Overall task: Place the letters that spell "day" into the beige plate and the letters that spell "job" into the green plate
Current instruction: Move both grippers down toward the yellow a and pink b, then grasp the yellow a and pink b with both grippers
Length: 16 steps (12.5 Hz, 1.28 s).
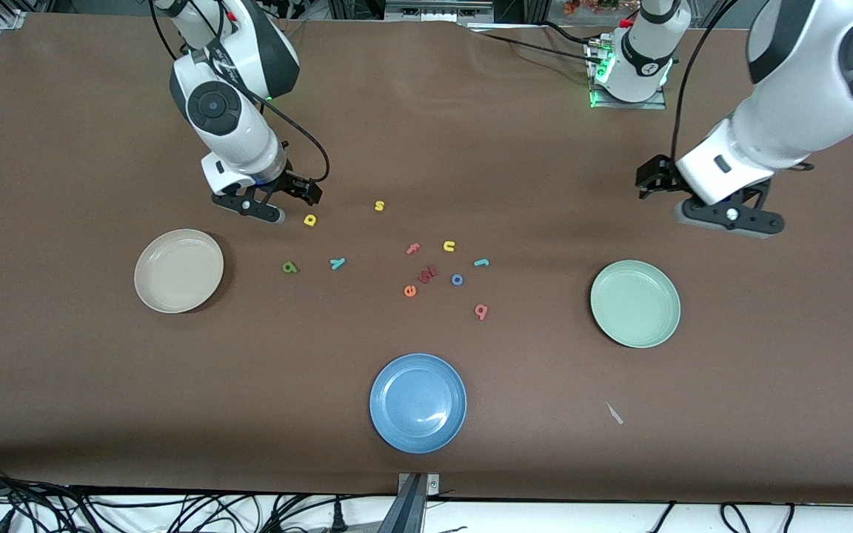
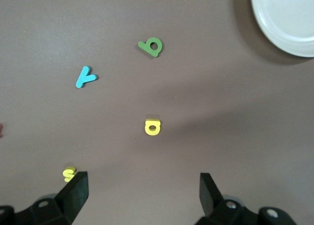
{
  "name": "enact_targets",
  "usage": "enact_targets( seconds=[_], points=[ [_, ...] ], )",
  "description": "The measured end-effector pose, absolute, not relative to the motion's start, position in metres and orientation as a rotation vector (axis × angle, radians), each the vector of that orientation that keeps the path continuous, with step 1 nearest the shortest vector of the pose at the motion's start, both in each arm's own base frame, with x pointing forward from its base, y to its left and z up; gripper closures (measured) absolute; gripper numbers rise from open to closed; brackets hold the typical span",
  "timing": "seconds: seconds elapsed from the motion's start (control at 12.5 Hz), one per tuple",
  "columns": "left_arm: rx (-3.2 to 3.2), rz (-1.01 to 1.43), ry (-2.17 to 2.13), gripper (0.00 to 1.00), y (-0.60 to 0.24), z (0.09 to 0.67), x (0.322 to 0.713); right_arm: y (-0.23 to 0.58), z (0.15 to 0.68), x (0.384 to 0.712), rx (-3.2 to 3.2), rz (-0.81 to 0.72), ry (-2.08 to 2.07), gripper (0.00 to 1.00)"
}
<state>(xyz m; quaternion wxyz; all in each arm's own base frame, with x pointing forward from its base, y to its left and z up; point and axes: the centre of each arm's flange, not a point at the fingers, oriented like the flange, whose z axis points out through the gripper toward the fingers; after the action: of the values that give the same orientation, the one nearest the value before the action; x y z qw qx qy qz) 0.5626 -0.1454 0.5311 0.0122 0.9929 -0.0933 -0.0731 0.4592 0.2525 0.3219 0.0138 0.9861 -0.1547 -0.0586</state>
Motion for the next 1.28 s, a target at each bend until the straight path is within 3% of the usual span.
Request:
enact_targets(
  seconds=[0.32,1.28],
  points=[
    [3.086,-0.261,-0.376,0.00,-0.185,0.486,0.578,0.252,0.287,0.458,3.100,-0.165,-0.534,0.00],
    [3.028,0.003,-0.474,0.00,-0.331,0.291,0.611,0.257,0.222,0.445,3.097,-0.271,-0.553,0.00]
  ],
)
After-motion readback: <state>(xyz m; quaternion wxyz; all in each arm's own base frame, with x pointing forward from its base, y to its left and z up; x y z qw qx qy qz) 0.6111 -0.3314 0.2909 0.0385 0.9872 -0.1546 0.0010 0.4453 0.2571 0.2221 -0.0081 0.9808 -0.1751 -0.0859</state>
